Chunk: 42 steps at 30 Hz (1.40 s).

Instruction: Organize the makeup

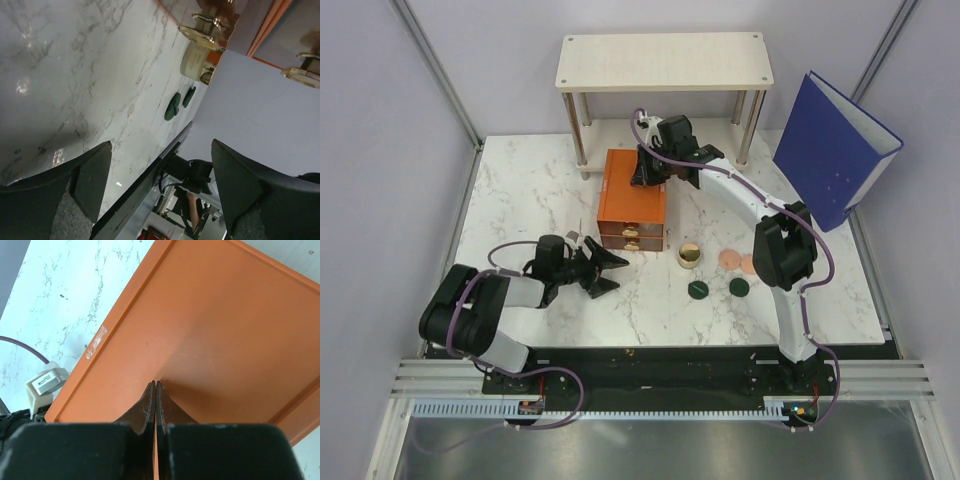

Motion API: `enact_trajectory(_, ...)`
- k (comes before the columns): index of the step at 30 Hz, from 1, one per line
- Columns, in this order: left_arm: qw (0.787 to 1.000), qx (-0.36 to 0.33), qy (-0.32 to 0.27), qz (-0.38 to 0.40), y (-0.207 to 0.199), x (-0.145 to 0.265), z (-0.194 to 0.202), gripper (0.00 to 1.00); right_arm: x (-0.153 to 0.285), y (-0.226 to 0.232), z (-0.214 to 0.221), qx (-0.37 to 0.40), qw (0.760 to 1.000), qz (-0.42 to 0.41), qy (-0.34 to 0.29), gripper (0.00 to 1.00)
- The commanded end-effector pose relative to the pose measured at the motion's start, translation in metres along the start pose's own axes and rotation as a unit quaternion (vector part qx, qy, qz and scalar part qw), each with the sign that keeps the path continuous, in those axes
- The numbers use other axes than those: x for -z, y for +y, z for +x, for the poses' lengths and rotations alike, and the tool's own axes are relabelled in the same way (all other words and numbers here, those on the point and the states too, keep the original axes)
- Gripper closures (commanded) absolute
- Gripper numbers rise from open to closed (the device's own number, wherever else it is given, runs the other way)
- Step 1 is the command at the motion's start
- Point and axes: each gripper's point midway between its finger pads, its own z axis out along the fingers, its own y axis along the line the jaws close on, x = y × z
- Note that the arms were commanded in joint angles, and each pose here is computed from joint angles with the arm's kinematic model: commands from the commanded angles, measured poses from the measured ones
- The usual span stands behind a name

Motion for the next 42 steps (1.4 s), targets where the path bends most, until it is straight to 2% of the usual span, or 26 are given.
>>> enact_trajectory(1,0.997,0.036,-0.033,0.065,-0.024,-0.008,-0.018,0.14,-0.014,-0.016,0.056,-0.024,0.996,0.013,0.081,1.00)
enact_trajectory(2,0.996,0.028,-0.038,0.081,-0.029,-0.009,-0.021,0.14,-0.015,-0.016,0.057,-0.024,0.996,0.013,0.081,1.00)
enact_trajectory(5,0.993,0.060,-0.050,0.085,-0.017,-0.016,-0.025,0.14,-0.015,-0.014,0.059,-0.023,0.996,0.008,0.082,1.00)
enact_trajectory(6,0.989,0.066,-0.066,0.115,-0.028,-0.015,-0.030,0.14,-0.015,-0.016,0.060,-0.024,0.996,0.008,0.084,1.00)
enact_trajectory(7,0.988,0.091,-0.068,0.103,-0.010,-0.020,-0.029,0.14,-0.015,-0.016,0.061,-0.025,0.996,0.007,0.084,1.00)
enact_trajectory(8,0.986,0.100,-0.075,0.112,-0.010,-0.021,-0.030,0.14,-0.016,-0.015,0.062,-0.024,0.996,0.006,0.084,1.00)
enact_trajectory(9,0.979,0.106,-0.088,0.149,-0.025,-0.020,-0.034,0.14,-0.015,-0.016,0.063,-0.025,0.996,0.006,0.084,1.00)
enact_trajectory(10,0.978,0.130,-0.091,0.134,-0.007,-0.027,-0.033,0.15,-0.015,-0.016,0.064,-0.026,0.996,0.006,0.085,1.00)
enact_trajectory(12,0.969,0.149,-0.106,0.165,-0.015,-0.030,-0.032,0.16,-0.015,-0.017,0.066,-0.026,0.996,0.005,0.085,1.00)
enact_trajectory(17,0.961,0.193,-0.126,0.150,-0.003,-0.050,-0.021,0.19,-0.015,-0.017,0.064,-0.026,0.996,0.004,0.081,1.00)
enact_trajectory(21,0.958,0.206,-0.145,0.138,0.005,-0.051,-0.020,0.22,-0.015,-0.015,0.065,-0.033,0.996,0.000,0.079,1.00)
enact_trajectory(24,0.954,0.219,-0.166,0.122,0.016,-0.047,-0.023,0.28,-0.016,-0.014,0.065,-0.034,0.996,-0.005,0.077,1.00)
enact_trajectory(28,0.949,0.224,-0.195,0.104,0.028,-0.041,-0.028,0.44,-0.016,-0.013,0.067,-0.036,0.996,-0.009,0.077,1.00)
enact_trajectory(35,0.940,0.234,-0.232,0.088,0.038,-0.041,-0.040,0.46,-0.016,-0.012,0.070,-0.037,0.996,-0.012,0.078,1.00)
enact_trajectory(42,0.935,0.239,-0.235,0.117,0.028,-0.051,-0.050,0.46,-0.014,-0.013,0.074,-0.035,0.996,-0.012,0.082,1.00)
